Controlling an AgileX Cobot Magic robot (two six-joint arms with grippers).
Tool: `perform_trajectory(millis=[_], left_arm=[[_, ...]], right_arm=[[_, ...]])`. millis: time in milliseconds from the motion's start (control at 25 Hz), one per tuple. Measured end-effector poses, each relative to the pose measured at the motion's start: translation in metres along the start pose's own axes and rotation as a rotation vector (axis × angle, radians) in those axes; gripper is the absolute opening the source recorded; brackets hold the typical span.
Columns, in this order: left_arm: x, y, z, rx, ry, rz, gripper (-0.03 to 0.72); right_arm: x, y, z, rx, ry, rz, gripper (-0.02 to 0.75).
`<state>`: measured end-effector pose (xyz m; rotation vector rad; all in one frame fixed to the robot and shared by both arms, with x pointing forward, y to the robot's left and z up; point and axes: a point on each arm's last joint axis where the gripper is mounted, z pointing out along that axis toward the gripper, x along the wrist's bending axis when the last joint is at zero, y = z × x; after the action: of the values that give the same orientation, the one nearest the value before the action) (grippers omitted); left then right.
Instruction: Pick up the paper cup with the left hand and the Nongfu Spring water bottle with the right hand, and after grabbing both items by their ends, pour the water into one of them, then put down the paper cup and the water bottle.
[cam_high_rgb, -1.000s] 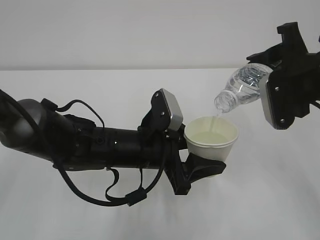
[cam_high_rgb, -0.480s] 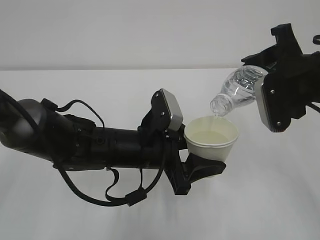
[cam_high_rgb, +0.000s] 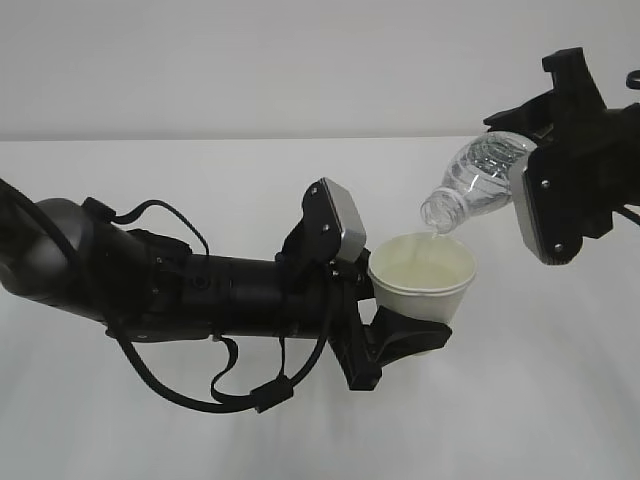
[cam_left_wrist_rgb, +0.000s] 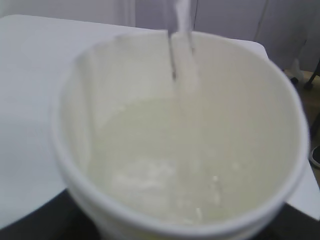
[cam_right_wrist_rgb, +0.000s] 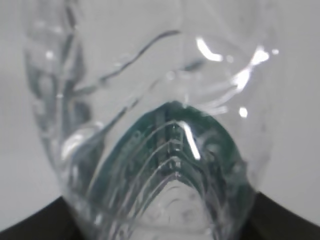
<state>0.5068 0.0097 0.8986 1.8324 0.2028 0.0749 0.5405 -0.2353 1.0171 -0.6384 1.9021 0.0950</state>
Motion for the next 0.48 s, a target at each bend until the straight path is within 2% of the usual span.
perform_trajectory(millis=[480], left_arm=[[0.0001,-0.0002,0.0000,0.002,0.001,0.000,0.454]], right_arm=[[-0.0002,-0.0001,0.0000,0.001,0.000,0.000,0.405]])
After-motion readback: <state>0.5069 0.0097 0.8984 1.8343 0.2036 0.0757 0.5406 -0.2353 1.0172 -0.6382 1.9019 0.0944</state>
